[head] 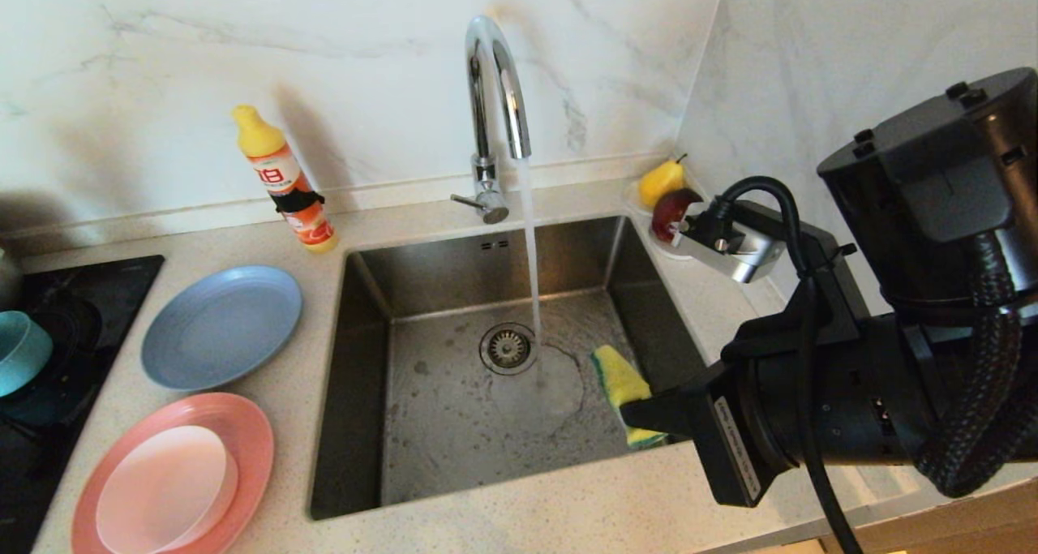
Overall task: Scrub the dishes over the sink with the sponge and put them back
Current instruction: Place the bowl on the table
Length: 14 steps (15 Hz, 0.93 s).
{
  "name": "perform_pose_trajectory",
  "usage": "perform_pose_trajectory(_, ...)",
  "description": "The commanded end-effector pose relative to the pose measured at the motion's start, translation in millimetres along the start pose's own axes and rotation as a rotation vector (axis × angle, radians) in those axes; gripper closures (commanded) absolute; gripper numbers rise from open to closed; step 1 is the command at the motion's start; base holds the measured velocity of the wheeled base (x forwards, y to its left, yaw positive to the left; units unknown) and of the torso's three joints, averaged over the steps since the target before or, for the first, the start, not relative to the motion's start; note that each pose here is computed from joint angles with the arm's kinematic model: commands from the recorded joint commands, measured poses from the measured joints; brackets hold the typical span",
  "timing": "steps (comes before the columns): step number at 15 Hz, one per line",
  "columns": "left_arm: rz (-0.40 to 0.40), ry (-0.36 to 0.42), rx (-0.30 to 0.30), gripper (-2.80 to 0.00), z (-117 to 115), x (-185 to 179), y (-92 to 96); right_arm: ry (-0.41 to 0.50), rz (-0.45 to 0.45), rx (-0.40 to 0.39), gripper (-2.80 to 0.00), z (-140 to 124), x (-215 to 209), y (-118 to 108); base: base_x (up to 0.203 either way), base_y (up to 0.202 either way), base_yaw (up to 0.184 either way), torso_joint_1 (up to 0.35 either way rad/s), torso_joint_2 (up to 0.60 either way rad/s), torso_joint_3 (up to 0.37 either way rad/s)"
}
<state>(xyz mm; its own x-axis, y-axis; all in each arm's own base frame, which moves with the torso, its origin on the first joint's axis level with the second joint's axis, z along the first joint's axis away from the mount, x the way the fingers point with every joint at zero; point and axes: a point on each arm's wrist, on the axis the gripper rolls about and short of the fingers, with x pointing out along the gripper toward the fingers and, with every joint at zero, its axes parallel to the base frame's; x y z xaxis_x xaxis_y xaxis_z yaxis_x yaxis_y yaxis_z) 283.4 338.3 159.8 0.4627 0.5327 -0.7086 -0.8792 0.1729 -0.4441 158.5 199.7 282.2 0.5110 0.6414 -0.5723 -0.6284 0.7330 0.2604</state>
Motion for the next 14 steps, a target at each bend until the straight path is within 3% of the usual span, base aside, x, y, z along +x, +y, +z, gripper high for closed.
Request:
perform_pose_trajectory(1,0.008,0.008,-0.002,0.0,-1.0,0.5,1.0,0.001,0.0,0.002,0.0,-0.9,-1.5,-0.2,0.0,0.0,0.0,0.0,0.0,0.0)
perform_pose_trajectory(2,0.01,0.01,-0.001,-2.8,-1.3,0.1,1.2,0.002,0.0,0.002,0.0,-1.1,-1.6,-0.3,0.0,0.0,0.0,0.0,0.0,0.0)
perform_pose_trajectory(6,-0.03,-0.019,-0.011,-2.8,5.4,-14.7,-4.6,0.001,0.0,0.002,0.0,-1.8,-2.5,-0.5,0.0,0.0,0.0,0.0,0.0,0.0)
perform_pose_trajectory(9,-0.087,-0.063,-0.032,-2.8,14.2,-50.5,-12.7,-0.004,0.002,-0.001,0.0,-1.6,-4.8,-0.4,0.0,0.0,0.0,0.0,0.0,0.0)
perform_pose_trajectory(13,-0.12,-0.038,-0.004,-2.8,4.2,-85.9,-12.5,-0.016,0.006,-0.009,0.0,2.1,-5.3,1.8,0.0,0.0,0.0,0.0,0.0,0.0)
perform_pose_trajectory(14,-0.14,-0.032,0.029,0.0,1.3,-95.0,-14.3,-0.016,0.005,-0.004,0.0,2.1,-5.3,1.6,0.0,0.0,0.0,0.0,0.0,0.0)
